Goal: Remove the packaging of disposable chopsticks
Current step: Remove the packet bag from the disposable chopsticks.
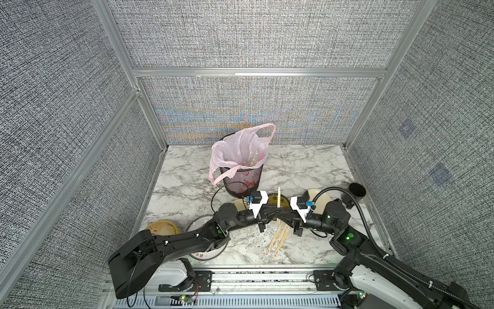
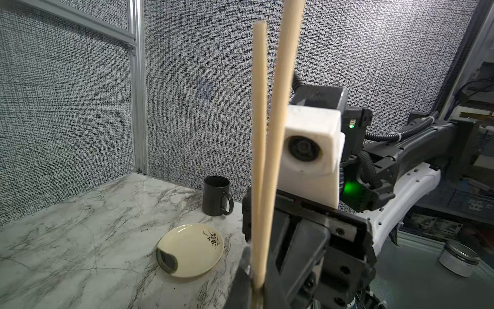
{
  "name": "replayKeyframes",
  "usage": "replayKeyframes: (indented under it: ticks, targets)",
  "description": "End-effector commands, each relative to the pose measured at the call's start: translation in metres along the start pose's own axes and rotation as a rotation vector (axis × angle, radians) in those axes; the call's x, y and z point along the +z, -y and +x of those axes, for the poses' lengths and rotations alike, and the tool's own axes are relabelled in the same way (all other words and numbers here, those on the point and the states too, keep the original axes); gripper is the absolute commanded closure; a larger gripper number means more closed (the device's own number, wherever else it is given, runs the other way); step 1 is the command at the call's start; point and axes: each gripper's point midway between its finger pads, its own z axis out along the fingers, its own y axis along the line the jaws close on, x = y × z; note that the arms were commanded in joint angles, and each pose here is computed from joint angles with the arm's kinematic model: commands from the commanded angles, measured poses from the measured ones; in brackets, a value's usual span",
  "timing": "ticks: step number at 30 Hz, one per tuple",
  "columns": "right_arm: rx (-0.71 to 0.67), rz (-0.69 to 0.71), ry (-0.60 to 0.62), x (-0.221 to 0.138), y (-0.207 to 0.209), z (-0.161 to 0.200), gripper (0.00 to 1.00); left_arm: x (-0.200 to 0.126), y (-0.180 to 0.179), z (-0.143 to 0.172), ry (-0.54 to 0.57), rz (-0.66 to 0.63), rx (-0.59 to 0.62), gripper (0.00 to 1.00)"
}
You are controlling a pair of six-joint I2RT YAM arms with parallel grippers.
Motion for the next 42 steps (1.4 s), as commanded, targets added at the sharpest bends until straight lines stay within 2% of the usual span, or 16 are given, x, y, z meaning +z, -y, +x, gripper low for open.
replayKeyframes:
  ticks: [1, 3, 5, 8, 9, 13, 16, 19, 24, 27, 28, 30, 33, 35, 42]
  targets:
    - [-0.076, 0.014, 0.122, -0.001, 0.002, -0.03, 0.93, -0.002, -0.006, 0.032, -0.129, -0.029, -0.06, 1.0]
    - [-0.045, 0.023, 0.092, 0.0, 0.005, -0.021, 0.49, -0.004, -0.009, 0.027, -0.131, -0.048, -0.041, 1.0]
    - [-0.024, 0.034, 0.072, -0.001, 0.007, -0.018, 0.24, -0.004, -0.01, 0.024, -0.146, -0.06, -0.021, 1.0]
    - [-0.021, 0.018, 0.1, -0.01, 0.004, -0.029, 0.07, -0.005, -0.005, 0.023, -0.17, -0.036, 0.001, 1.0]
    - [-0.023, 0.004, 0.12, -0.013, 0.001, -0.036, 0.07, -0.006, -0.003, 0.024, -0.174, -0.024, 0.006, 1.0]
    - [-0.022, -0.039, 0.168, -0.018, -0.003, -0.056, 0.07, -0.01, 0.001, 0.027, -0.176, -0.007, 0.016, 1.0]
    - [-0.019, -0.055, 0.194, -0.019, -0.001, -0.065, 0.12, -0.012, 0.006, 0.029, -0.178, 0.018, 0.022, 1.0]
    - [-0.003, -0.108, 0.178, -0.014, -0.002, -0.068, 0.33, -0.013, 0.009, 0.027, -0.172, 0.035, 0.025, 1.0]
    - [0.009, -0.164, 0.161, -0.006, -0.004, -0.067, 0.55, -0.013, 0.011, 0.027, -0.167, 0.048, 0.027, 1.0]
    - [0.001, -0.171, 0.162, -0.006, -0.005, -0.066, 0.76, -0.014, 0.013, 0.027, -0.166, 0.055, 0.024, 1.0]
    - [0.003, -0.169, 0.164, -0.007, -0.005, -0.065, 0.8, -0.014, 0.012, 0.028, -0.166, 0.051, 0.021, 1.0]
    - [0.004, -0.171, 0.165, -0.008, -0.006, -0.063, 0.79, -0.014, 0.012, 0.027, -0.16, 0.052, 0.023, 1.0]
    - [0.017, -0.177, 0.153, -0.007, -0.007, -0.058, 0.63, -0.012, 0.011, 0.025, -0.154, 0.045, 0.019, 1.0]
    - [0.023, -0.186, 0.145, -0.005, -0.007, -0.055, 0.61, -0.01, 0.012, 0.024, -0.152, 0.055, 0.015, 1.0]
    - [0.022, -0.196, 0.131, -0.001, -0.005, -0.05, 0.87, -0.007, 0.013, 0.026, -0.149, 0.073, 0.008, 1.0]
